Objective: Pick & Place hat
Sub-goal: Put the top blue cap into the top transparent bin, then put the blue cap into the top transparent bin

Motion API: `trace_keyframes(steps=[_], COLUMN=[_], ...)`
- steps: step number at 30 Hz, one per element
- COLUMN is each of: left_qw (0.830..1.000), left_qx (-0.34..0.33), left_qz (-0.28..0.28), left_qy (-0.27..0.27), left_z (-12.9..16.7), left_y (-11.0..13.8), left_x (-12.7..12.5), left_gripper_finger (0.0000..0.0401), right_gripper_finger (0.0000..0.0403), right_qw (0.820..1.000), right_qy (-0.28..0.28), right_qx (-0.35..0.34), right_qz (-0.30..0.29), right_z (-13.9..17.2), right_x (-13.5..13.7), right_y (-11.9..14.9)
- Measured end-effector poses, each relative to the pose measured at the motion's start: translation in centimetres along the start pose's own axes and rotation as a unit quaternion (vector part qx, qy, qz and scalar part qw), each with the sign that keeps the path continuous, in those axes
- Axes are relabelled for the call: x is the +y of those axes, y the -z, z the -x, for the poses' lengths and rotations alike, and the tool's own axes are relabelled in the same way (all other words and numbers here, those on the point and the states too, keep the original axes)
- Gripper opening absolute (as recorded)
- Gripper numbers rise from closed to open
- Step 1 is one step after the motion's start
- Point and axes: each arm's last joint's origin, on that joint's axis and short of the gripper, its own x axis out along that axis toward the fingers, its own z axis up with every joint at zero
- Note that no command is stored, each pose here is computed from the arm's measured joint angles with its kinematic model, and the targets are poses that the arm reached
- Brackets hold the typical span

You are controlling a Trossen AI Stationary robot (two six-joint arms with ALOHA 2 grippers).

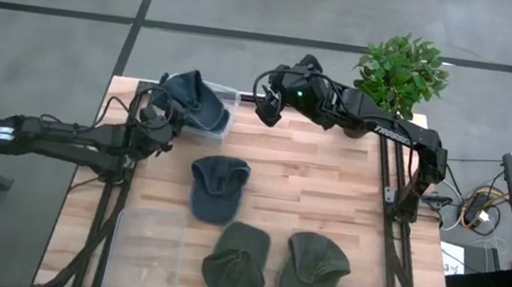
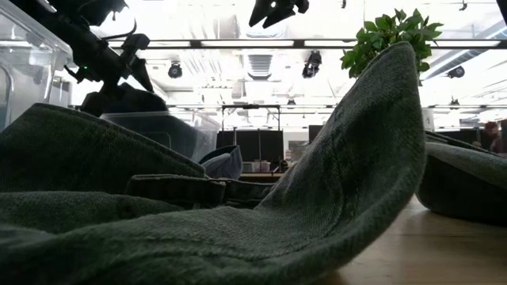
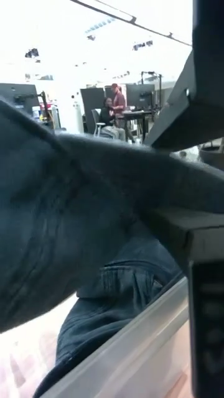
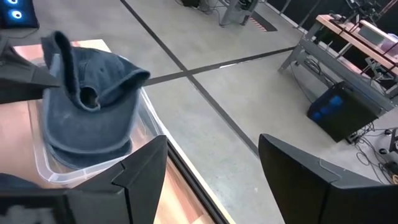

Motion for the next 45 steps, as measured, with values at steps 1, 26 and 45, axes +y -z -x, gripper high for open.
trace_keyframes(steps=[1, 26, 45], left_qw=[1.000, 0.975, 0.939], left_qx=[0.004, 0.099, 0.176], left_qz=[0.010, 0.099, -0.104], left_qy=[0.001, 0.175, 0.278], left_z=[0.0, 1.0, 1.9], left_y=[0.0, 0.5, 0.8], left_x=[0.0, -4.7, -6.5], left_gripper_finger=[0.0156, 0.0172, 0.0172], right_gripper_finger=[0.0251, 0.0250, 0.0233], right_qw=[1.000, 0.999, 0.912], right_qy=[-0.004, -0.029, -0.280], right_qx=[0.000, 0.030, 0.291], right_qz=[0.000, -0.004, -0.067], right_z=[0.0, -0.1, -1.0], right_x=[0.0, 0.3, 3.6], right_y=[0.0, 0.8, 7.8])
